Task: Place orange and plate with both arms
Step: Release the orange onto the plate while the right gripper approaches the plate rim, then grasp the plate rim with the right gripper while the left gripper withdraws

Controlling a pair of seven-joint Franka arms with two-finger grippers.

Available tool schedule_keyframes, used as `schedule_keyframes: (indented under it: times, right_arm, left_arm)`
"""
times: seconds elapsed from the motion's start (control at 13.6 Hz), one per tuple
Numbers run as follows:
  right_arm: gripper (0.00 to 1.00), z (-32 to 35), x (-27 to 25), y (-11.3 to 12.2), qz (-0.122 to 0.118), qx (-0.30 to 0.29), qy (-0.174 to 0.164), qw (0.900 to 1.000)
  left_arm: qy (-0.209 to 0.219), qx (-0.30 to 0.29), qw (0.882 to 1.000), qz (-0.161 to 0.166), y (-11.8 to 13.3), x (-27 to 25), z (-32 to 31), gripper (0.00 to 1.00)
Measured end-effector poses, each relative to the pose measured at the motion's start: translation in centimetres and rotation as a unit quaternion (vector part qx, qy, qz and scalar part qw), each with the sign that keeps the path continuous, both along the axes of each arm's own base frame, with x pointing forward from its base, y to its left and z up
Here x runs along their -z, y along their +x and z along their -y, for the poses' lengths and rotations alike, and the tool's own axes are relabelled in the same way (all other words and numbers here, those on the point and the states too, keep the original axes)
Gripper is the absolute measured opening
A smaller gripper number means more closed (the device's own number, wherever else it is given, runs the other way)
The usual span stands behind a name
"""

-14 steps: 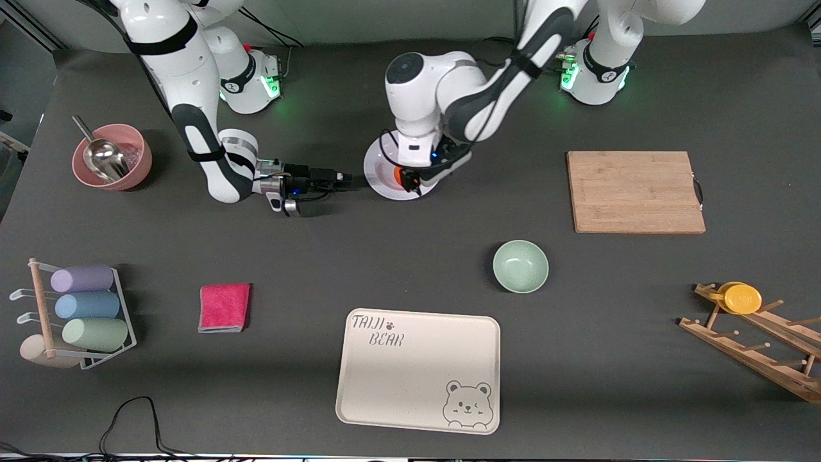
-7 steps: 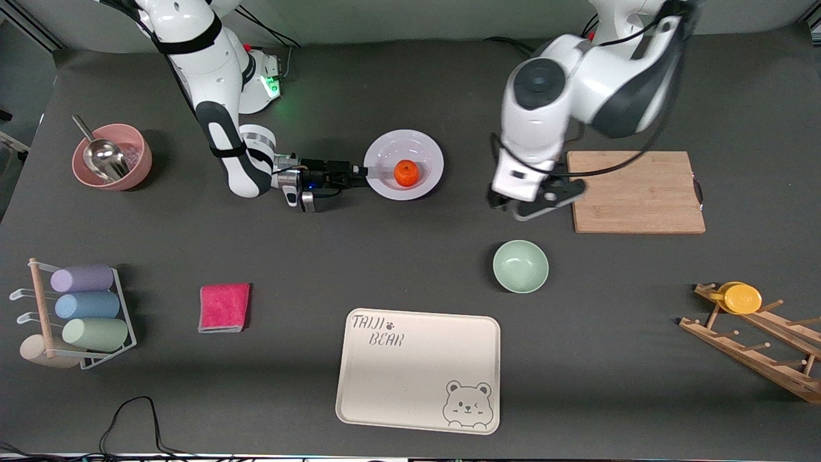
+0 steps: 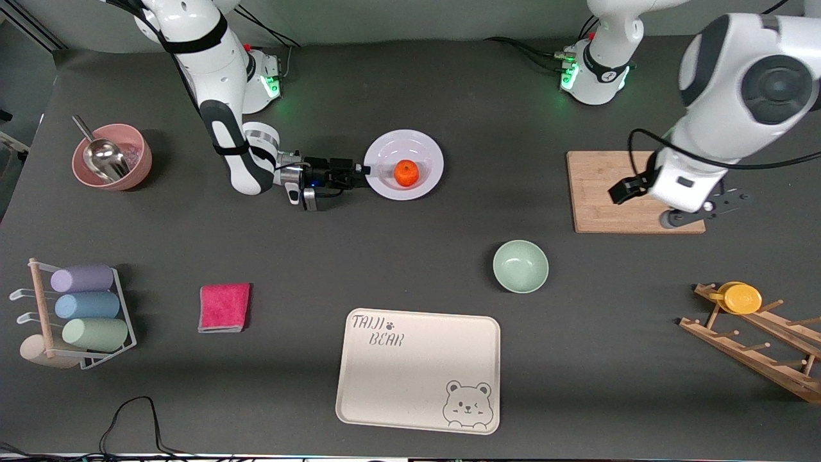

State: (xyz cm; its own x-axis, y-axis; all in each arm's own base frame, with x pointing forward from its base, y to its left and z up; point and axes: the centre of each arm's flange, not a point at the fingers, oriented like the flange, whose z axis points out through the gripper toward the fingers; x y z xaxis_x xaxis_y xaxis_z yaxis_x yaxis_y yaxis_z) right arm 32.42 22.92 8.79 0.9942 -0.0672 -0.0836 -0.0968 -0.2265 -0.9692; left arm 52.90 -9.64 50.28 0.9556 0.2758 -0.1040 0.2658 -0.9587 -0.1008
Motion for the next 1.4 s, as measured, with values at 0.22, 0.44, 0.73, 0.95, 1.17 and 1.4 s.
schedule_keyframes:
  times: [0.22, 0.44, 0.73, 0.95, 1.17, 1.4]
  right_arm:
    - [0.74, -0.6, 0.6, -0.5, 0.017, 0.001, -0.004, 1.0]
    - [0.56, -0.5, 0.8, -0.8, 0.036, -0.002, -0.007, 0.999]
    - [0.05, -0.6, 1.5, -1.2, 0.066, -0.001, -0.014, 0.998]
    - [0.04, -0.6, 1.6, -1.3, 0.077, -0.003, -0.013, 0.997]
    - [0.04, -0.6, 1.6, -1.3, 0.077, -0.002, -0.01, 0.997]
    - [0.04, -1.1, 1.6, 0.4, 0.079, 0.008, -0.003, 0.997]
  left_arm:
    - [-0.011, 0.034, 0.999, 0.003, -0.2, -1.0, -1.2, 1.0]
    - [-0.014, 0.094, 0.995, 0.008, -0.7, -2.1, -1.0, 1.0]
    - [-0.013, 0.128, 0.992, 0.014, -1.4, -3.5, -1.1, 1.0]
    - [-0.014, 0.119, 0.993, 0.016, -1.2, -3.4, -2.2, 1.0]
    - [-0.02, 0.11, 0.994, 0.015, -1.1, -3.4, -2.9, 1.0]
    - [-0.02, 0.098, 0.995, 0.013, -1.4, -4.3, -4.0, 1.0]
